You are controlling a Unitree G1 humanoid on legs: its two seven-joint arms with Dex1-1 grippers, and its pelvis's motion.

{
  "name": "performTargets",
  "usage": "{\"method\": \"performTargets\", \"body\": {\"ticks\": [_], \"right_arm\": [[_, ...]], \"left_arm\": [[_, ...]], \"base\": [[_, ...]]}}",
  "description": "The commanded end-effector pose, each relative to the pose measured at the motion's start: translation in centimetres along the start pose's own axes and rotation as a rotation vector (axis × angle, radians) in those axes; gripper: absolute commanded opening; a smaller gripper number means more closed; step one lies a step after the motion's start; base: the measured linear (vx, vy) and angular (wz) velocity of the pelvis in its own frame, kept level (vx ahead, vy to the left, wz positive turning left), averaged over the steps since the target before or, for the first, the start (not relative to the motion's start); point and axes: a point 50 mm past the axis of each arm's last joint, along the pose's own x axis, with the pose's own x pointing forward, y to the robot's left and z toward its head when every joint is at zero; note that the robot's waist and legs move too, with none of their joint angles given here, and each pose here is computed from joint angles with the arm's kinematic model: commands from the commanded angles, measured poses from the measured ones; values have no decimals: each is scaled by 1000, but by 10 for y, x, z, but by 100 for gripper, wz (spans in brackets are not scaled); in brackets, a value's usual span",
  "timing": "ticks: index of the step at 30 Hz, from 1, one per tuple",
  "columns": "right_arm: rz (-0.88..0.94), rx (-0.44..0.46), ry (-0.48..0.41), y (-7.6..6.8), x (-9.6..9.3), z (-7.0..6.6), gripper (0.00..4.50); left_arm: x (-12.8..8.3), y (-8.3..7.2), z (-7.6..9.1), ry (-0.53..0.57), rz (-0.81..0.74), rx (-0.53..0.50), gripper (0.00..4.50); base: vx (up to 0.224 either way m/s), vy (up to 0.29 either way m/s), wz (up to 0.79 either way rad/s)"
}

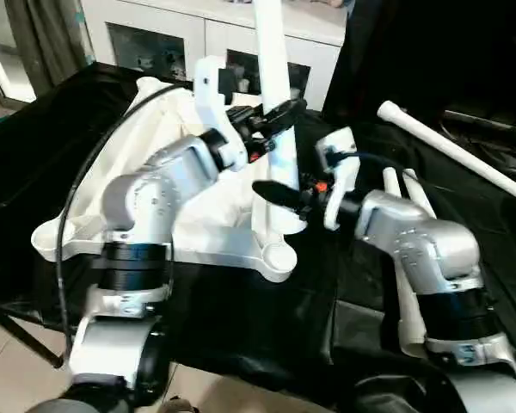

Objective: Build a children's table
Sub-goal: Pick table leg

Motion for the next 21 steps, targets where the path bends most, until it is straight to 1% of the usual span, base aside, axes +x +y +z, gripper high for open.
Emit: {"method": "performTargets", "body": {"ticks": [1, 2, 6, 9, 13, 21], "right_arm": [[43, -25, 9, 2, -6, 7, 318], [43, -25, 9, 2, -6, 7, 319], [161, -20, 69, 6, -19, 6, 319], [176, -28, 93, 5, -22, 4, 319], [203, -32, 111, 6, -23, 4, 319], [247, -24, 137, 9, -20, 0, 319]], "left_arm": [[2, -10, -1, 34, -107, 39, 185], [2, -10, -1, 34, -107, 39, 185], [-4, -16, 0, 102, -274, 105, 185], [-6, -19, -1, 137, -338, 131, 185], [-4, -21, -3, 149, -361, 136, 185], [-2, -26, -4, 133, -413, 118, 185]], "base": [[0, 0, 0], [0, 0, 0], [0, 0, 0], [0, 0, 0], [0, 0, 0], [0, 0, 0]]}}
